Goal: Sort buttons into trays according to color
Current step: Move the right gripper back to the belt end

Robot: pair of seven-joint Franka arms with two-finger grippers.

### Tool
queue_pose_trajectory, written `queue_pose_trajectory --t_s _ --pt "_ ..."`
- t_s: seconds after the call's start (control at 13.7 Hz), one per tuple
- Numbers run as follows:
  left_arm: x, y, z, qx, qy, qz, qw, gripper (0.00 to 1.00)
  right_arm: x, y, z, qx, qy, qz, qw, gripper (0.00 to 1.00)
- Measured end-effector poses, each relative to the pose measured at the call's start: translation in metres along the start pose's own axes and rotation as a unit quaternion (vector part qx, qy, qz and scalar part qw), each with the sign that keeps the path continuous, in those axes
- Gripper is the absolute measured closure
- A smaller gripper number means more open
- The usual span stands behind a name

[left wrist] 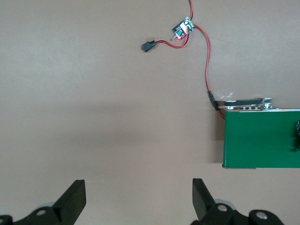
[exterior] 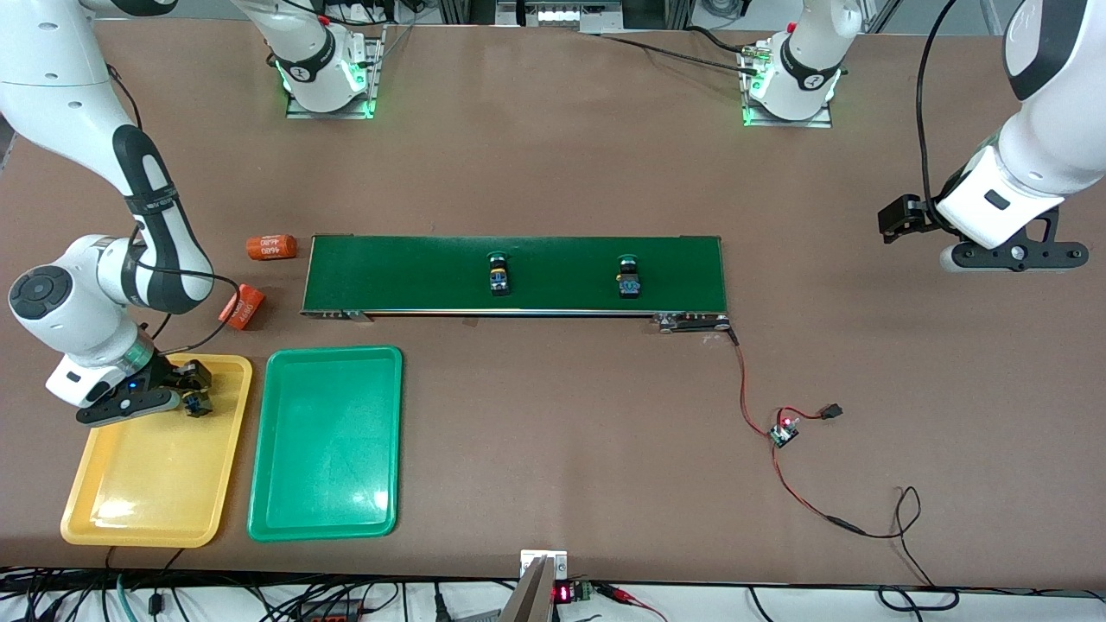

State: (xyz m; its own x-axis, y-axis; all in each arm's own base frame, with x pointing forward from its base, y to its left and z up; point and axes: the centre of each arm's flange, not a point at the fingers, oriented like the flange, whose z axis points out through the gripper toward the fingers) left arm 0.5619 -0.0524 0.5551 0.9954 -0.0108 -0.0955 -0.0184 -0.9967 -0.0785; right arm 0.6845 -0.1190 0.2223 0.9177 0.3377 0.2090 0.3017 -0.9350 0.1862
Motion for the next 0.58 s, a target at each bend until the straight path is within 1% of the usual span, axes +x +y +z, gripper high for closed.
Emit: queue_pose_trajectory --t_s 0.07,0.15,0.22,0.37,0.44,0.51,0.58 --pt "-0.002 -0.001 -0.005 -0.006 0.004 0.009 1.0 0.0 0.001 -0.004 -0.005 0.003 -0.002 0.013 1.0 0.0" --pt "-0.005 -0.003 -0.011 -0.009 0.009 0.02 1.0 0.0 0.003 -0.012 -0.014 0.01 -0.013 0.03 0.999 0.0" --pt "-0.008 -0.008 -0.015 -0.01 0.014 0.027 0.999 0.0 0.006 -0.028 -0.029 0.02 -0.036 0.053 0.998 0.0" --pt "-0.01 -0.02 -0.02 -0.011 0.019 0.027 0.999 0.0 0.018 -0.072 -0.081 0.036 -0.093 0.095 0.991 0.0" --pt "-0.009 -0.023 -0.02 -0.012 0.02 0.029 0.999 0.0 0.024 -0.095 -0.112 0.041 -0.112 0.104 0.987 0.0" --pt "-0.009 -0.025 -0.019 -0.013 0.02 0.029 0.999 0.0 0.025 -0.117 -0.14 0.053 -0.124 0.115 0.984 0.0" --pt "-0.008 -0.024 -0.019 -0.015 0.02 0.031 0.999 0.0 0.022 -0.135 -0.16 0.076 -0.128 0.125 0.981 0.0"
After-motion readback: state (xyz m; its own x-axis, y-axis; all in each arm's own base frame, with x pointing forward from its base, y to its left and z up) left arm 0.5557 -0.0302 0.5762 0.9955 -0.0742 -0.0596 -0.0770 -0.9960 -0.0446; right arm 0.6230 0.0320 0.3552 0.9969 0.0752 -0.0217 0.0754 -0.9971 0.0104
